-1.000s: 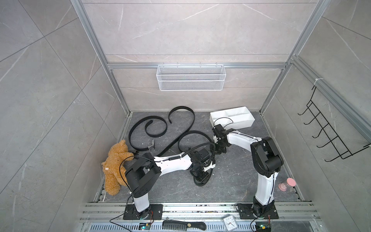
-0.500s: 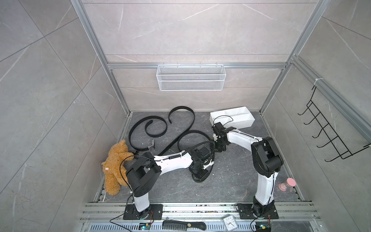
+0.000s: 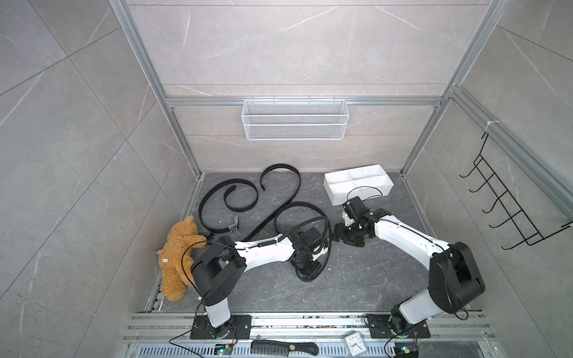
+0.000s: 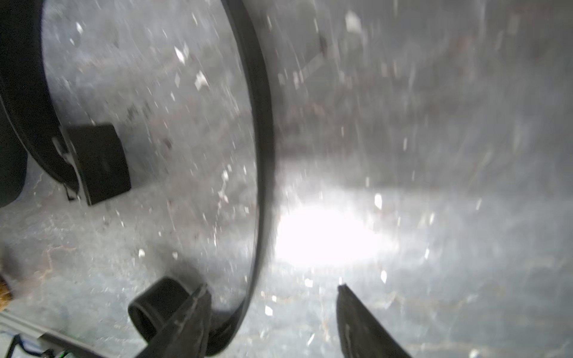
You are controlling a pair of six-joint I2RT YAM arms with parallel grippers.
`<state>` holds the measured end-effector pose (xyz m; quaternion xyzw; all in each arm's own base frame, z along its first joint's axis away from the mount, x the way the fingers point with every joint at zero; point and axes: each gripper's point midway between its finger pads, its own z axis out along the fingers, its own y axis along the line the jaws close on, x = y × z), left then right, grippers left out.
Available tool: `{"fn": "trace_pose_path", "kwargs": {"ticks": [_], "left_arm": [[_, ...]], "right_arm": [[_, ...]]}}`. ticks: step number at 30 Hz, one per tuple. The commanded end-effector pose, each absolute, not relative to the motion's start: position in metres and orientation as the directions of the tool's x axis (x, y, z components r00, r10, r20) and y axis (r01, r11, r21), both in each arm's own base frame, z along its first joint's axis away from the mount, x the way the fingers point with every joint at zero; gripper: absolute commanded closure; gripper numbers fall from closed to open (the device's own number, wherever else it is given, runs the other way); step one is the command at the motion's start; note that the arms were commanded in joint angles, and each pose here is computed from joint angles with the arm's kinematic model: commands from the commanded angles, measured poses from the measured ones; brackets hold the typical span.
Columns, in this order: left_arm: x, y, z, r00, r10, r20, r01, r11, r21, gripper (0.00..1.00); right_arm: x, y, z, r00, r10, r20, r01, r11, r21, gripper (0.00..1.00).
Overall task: Place the belts into the storage roll
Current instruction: Roll the belt at the center of the board.
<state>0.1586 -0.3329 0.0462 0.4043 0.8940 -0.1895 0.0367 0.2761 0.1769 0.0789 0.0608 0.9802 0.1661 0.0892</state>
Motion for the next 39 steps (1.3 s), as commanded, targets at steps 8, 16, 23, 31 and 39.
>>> {"fn": "trace_pose_path", "kwargs": {"ticks": [8,16,23,31,39], "left_arm": [[0.165,-0.321,0.028,-0.674,0.707,-0.213,0.737,0.629,-0.247,1.00],[0.164,-0.325,0.037,-0.659,0.707,-0.259,0.752,0.603,-0.266,1.00],[0.158,-0.334,0.049,-0.637,0.706,-0.309,0.769,0.553,-0.321,0.97],[0.141,-0.341,0.059,-0.590,0.728,-0.350,0.796,0.450,-0.405,0.85],[0.135,-0.335,0.052,-0.556,0.783,-0.279,0.809,0.433,-0.397,0.78]], "right_arm": [[0.232,0.231,0.048,-0.965,0.253,-0.066,0.191,0.854,0.484,0.35],[0.226,0.241,0.017,-0.968,0.249,-0.022,0.212,0.865,0.454,0.68],[0.227,0.244,0.014,-0.966,0.259,-0.024,0.220,0.862,0.456,0.95],[0.236,0.250,0.015,-0.965,0.260,-0.036,0.216,0.866,0.450,0.98],[0.243,0.253,0.019,-0.968,0.245,-0.050,0.199,0.876,0.440,0.98]]}}
